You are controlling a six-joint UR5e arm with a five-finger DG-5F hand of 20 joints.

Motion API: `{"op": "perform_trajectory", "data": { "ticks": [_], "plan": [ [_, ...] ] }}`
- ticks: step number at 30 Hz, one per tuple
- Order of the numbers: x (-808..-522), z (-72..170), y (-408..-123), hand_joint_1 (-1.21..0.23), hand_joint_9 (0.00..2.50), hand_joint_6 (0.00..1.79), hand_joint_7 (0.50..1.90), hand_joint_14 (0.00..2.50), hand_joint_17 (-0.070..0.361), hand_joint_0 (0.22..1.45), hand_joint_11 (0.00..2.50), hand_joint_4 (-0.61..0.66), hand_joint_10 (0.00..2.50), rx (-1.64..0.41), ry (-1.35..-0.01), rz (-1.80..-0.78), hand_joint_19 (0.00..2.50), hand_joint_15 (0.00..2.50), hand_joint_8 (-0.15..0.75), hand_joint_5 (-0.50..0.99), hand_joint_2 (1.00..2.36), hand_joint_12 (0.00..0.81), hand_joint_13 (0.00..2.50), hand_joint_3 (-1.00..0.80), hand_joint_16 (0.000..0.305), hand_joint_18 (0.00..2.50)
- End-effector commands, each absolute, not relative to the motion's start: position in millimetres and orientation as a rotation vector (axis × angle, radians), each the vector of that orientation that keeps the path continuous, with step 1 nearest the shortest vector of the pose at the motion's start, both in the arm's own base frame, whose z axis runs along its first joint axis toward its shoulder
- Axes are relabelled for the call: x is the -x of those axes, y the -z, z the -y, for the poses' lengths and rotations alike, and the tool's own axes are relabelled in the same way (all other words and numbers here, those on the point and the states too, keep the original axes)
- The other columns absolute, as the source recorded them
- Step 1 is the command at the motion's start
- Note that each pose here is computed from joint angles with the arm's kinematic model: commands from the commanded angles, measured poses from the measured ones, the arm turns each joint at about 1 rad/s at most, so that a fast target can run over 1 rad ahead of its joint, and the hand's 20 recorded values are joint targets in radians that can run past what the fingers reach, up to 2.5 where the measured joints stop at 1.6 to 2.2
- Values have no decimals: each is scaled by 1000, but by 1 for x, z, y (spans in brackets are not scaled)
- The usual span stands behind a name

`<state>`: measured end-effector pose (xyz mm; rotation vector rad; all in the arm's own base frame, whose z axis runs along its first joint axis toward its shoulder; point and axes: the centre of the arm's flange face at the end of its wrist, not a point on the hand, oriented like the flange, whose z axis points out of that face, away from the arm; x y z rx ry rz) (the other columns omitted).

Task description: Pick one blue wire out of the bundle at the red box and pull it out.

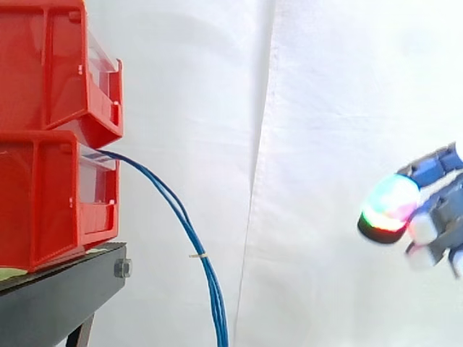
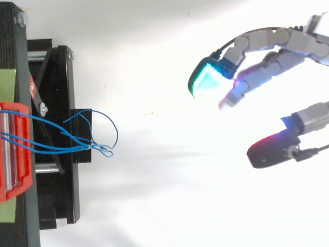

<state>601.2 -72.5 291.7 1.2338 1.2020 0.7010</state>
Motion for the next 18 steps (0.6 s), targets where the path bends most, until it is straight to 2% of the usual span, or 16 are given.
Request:
{"op": "perform_trajectory", "data": {
  "ticks": [1,6,14,18],
  "plan": [
    [-606,73,-275,-774,591,502,714,9,152,453,125,186,5,-1251,-688,-1199,613,216,217,-181,1000,382,372,-500,67,390],
    [-617,72,-258,-750,487,502,692,8,160,416,65,176,3,-1245,-679,-1158,601,186,218,-189,1000,394,302,-500,71,354],
    [-634,66,-228,-800,480,503,745,8,154,424,133,181,5,-1227,-692,-1113,603,188,219,-180,1000,397,258,-500,69,297],
    [-653,60,-215,-809,493,503,758,8,152,434,155,187,6,-1200,-679,-1103,605,195,219,-174,1000,392,264,-500,67,298]
  ]
}}
